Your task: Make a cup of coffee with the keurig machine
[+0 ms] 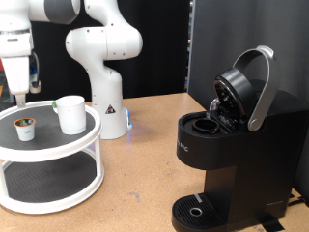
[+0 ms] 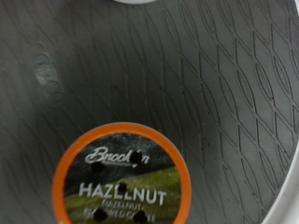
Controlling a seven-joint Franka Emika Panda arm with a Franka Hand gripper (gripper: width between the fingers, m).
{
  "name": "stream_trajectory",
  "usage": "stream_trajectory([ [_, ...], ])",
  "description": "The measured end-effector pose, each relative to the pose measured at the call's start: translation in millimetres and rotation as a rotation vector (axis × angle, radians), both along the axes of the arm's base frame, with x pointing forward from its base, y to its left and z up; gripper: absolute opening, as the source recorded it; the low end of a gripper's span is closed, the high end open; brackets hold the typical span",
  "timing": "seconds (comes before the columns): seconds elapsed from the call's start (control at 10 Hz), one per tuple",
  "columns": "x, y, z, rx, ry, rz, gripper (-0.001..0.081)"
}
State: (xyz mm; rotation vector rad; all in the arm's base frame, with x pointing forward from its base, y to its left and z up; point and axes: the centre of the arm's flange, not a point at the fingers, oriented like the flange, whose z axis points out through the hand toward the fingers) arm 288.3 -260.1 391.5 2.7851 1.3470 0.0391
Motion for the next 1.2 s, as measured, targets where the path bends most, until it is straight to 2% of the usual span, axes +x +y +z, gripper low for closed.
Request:
stream_trajectory([
  [0.5,-3.2,6,-35,-0.014,-0.016,0.012,0.0802],
  [1.2,1.7,3,-61,-0.047,-0.020,0.010,0.0802],
])
